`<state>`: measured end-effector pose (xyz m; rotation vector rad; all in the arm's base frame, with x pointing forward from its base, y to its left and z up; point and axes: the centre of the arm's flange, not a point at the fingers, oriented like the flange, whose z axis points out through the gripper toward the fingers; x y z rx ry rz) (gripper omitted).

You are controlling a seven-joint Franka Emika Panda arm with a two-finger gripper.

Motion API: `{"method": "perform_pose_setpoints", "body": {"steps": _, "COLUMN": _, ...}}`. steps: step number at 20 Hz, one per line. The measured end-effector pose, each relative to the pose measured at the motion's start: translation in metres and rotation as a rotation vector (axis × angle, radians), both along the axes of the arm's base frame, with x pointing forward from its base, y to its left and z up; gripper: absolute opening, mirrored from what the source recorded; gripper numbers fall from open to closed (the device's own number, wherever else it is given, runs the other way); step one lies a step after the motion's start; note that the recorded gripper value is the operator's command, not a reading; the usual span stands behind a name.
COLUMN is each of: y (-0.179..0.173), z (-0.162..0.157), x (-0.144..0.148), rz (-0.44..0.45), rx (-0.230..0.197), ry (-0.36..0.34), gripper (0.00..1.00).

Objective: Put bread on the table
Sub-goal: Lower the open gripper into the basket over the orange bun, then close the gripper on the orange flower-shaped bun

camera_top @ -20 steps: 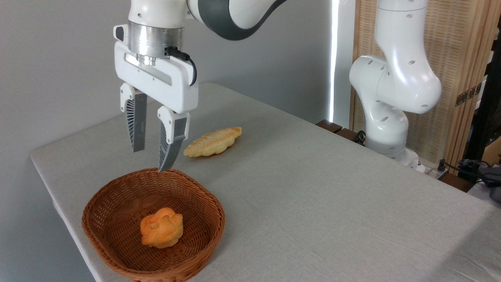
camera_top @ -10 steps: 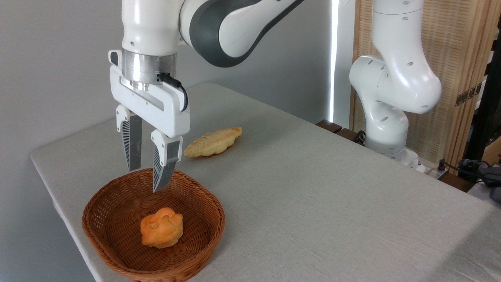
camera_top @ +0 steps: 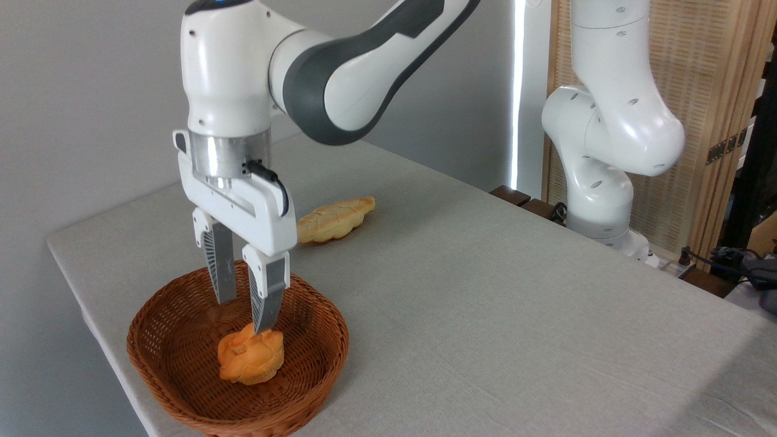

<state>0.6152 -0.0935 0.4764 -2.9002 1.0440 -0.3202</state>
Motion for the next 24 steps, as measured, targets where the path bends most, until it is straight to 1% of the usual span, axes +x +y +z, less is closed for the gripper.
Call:
{"method": "perform_pose_setpoints", "body": {"steps": 7, "y": 0.002, "z": -0.019, "x": 0.004, "rz": 0.001, "rx": 0.008, "ry": 0.029, "gripper": 1.00}}
{"method": "perform_pose_setpoints", "body": {"steps": 14, "y": 0.003, "z": -0.028, "x": 0.012, "rz": 0.005, "rx": 0.004, "ry": 0.006, "gripper": 1.00}}
{"method": "perform_pose_setpoints", "body": {"steps": 19, "y": 0.004, "z": -0.042, "x": 0.016, "rz": 0.006, "rx": 0.005, "ry": 0.016, "gripper": 1.00}}
{"method": "perform_pose_setpoints", "body": {"steps": 24, "y": 0.005, "z": -0.049, "x": 0.017, "rz": -0.010, "rx": 0.038, "ry": 0.021, "gripper": 1.00}}
